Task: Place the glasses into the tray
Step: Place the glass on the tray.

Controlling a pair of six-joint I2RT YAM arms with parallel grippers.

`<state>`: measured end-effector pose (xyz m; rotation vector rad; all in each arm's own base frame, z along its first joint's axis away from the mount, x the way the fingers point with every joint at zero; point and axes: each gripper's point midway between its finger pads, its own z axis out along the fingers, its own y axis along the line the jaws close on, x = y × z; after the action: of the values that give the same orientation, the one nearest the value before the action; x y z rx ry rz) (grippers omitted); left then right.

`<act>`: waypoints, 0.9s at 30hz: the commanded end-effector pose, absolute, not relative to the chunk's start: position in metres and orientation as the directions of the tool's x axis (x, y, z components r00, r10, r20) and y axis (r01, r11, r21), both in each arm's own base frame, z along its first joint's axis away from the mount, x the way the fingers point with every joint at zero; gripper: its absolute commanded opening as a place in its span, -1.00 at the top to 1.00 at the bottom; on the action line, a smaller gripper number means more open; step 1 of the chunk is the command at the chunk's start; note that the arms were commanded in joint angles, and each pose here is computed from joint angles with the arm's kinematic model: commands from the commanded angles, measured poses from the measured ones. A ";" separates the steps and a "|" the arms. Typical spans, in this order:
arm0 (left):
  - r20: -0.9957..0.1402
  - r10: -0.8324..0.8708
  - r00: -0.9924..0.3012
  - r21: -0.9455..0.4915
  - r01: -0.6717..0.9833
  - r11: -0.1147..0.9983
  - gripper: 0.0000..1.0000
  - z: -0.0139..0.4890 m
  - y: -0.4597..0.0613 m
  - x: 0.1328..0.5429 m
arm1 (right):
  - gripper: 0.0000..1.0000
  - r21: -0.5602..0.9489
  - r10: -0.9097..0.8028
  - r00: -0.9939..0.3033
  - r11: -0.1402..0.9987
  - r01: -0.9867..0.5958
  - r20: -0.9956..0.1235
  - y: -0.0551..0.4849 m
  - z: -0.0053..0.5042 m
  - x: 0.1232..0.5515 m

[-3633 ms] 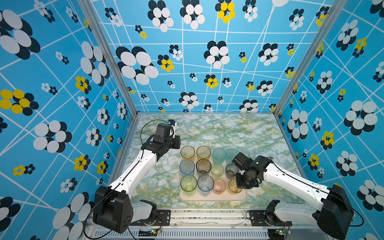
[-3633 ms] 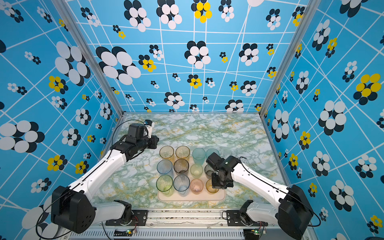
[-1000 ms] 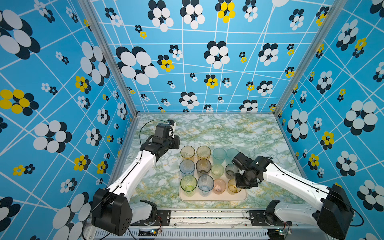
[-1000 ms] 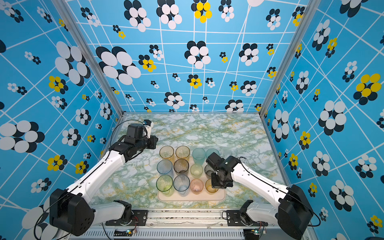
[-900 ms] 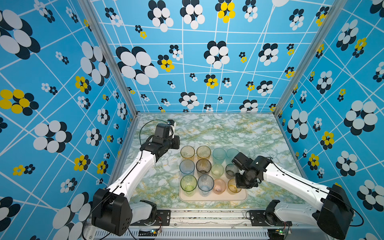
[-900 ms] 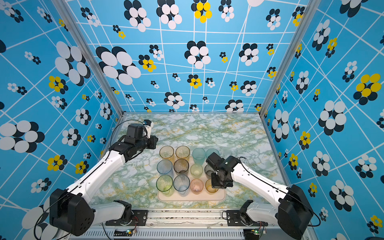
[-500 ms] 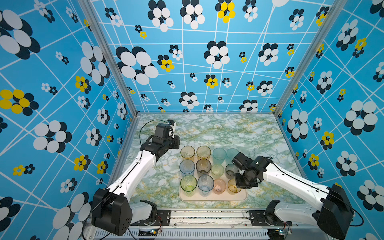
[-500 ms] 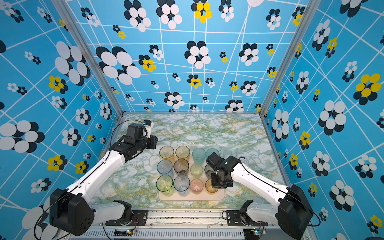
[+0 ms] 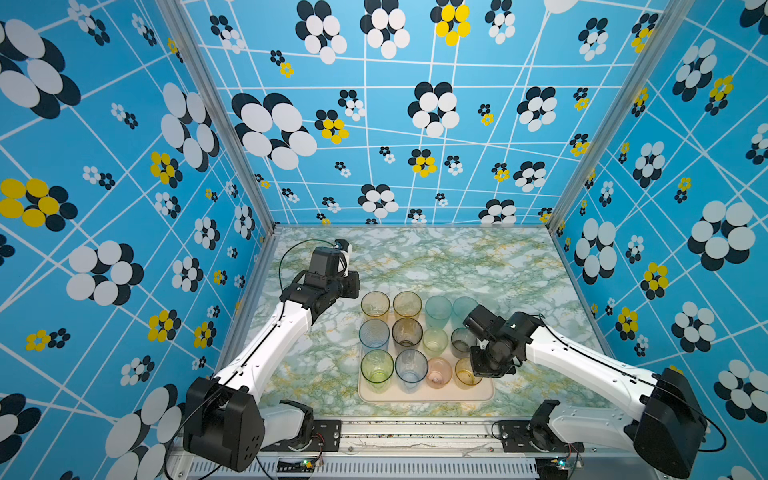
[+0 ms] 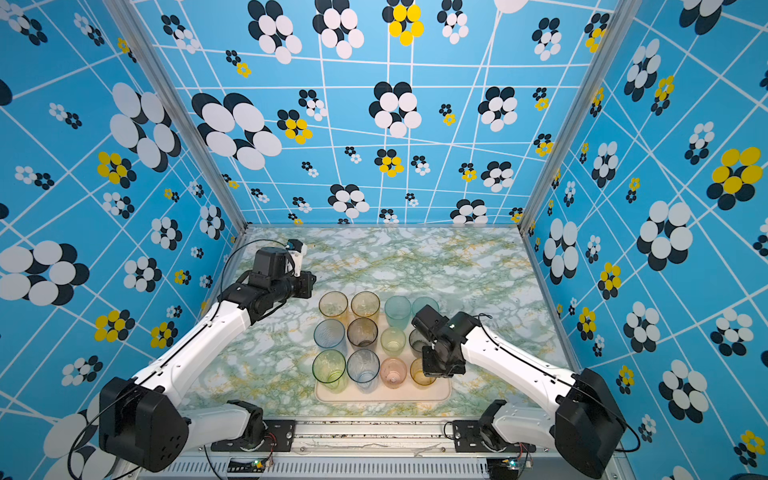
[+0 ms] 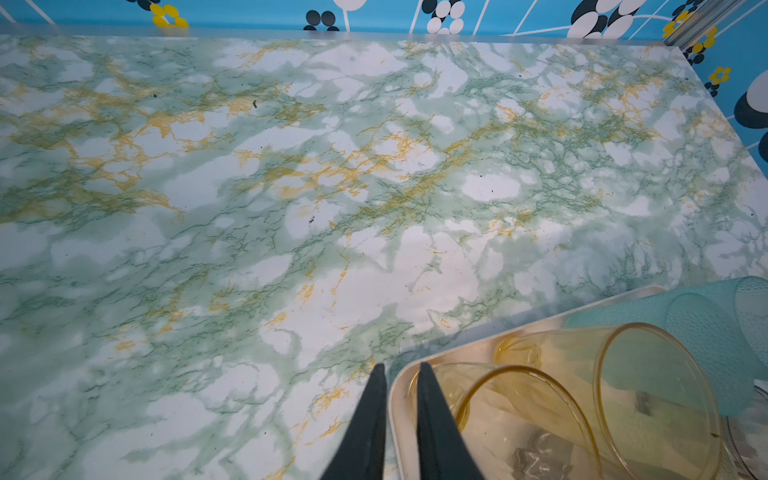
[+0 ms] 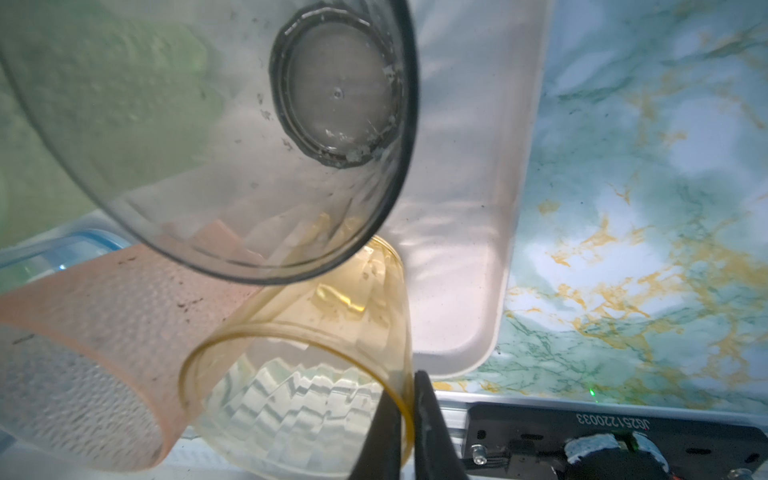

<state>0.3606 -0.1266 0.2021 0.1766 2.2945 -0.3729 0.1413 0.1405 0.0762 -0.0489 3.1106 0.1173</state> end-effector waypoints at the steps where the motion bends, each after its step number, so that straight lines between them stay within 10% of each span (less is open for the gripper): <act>1: -0.745 0.022 -0.667 -0.188 0.242 0.952 0.65 0.207 -0.121 0.357 | 0.78 0.066 -0.045 -0.999 0.997 -0.046 -0.011 0.140 0.072 0.137; 27: -0.747 0.022 -0.665 -0.181 0.235 0.955 0.65 0.207 -0.118 0.356 | 0.65 0.068 -0.041 -0.999 0.997 -0.044 -0.035 0.138 0.077 0.138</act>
<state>0.3600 -0.1250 0.2058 0.1768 2.2829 -0.3641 0.1417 0.1408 0.0758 -0.0495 3.1091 0.1184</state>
